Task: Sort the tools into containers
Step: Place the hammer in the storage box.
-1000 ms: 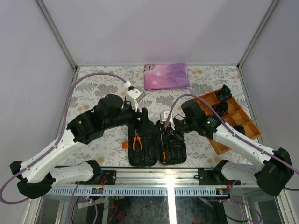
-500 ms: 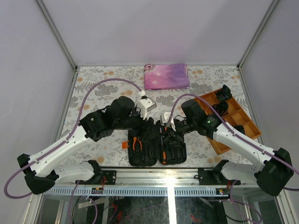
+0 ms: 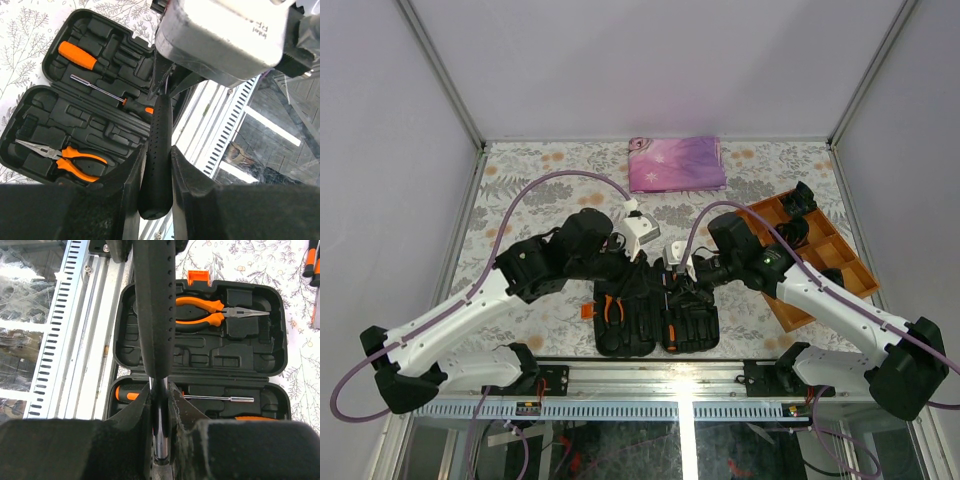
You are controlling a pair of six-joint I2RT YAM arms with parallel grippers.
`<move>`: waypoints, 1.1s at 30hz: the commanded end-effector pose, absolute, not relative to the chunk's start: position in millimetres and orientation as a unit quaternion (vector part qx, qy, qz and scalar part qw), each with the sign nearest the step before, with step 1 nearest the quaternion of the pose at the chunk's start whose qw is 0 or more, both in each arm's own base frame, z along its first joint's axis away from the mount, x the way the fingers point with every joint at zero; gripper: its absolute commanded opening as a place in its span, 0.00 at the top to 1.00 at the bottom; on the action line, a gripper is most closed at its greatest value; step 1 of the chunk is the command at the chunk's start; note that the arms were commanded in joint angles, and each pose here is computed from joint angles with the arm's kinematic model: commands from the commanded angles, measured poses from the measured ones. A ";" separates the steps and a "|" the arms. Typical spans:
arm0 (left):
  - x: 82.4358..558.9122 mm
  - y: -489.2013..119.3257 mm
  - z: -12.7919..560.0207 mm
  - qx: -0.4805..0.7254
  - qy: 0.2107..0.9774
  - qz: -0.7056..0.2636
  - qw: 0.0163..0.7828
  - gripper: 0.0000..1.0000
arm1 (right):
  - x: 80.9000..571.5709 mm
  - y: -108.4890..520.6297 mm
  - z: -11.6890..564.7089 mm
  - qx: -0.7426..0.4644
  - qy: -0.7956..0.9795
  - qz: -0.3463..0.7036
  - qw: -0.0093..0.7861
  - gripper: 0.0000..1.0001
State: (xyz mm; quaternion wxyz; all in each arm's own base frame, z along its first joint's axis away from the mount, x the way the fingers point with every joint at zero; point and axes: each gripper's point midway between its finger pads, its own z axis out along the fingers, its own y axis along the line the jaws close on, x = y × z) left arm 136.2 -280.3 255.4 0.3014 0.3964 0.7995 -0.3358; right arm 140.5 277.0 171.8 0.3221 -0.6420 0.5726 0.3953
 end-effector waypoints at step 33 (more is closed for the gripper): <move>179.6 -292.8 290.9 0.028 0.851 -0.404 0.335 1.00 | 209.7 284.7 228.0 -0.480 0.498 0.239 0.682 0.26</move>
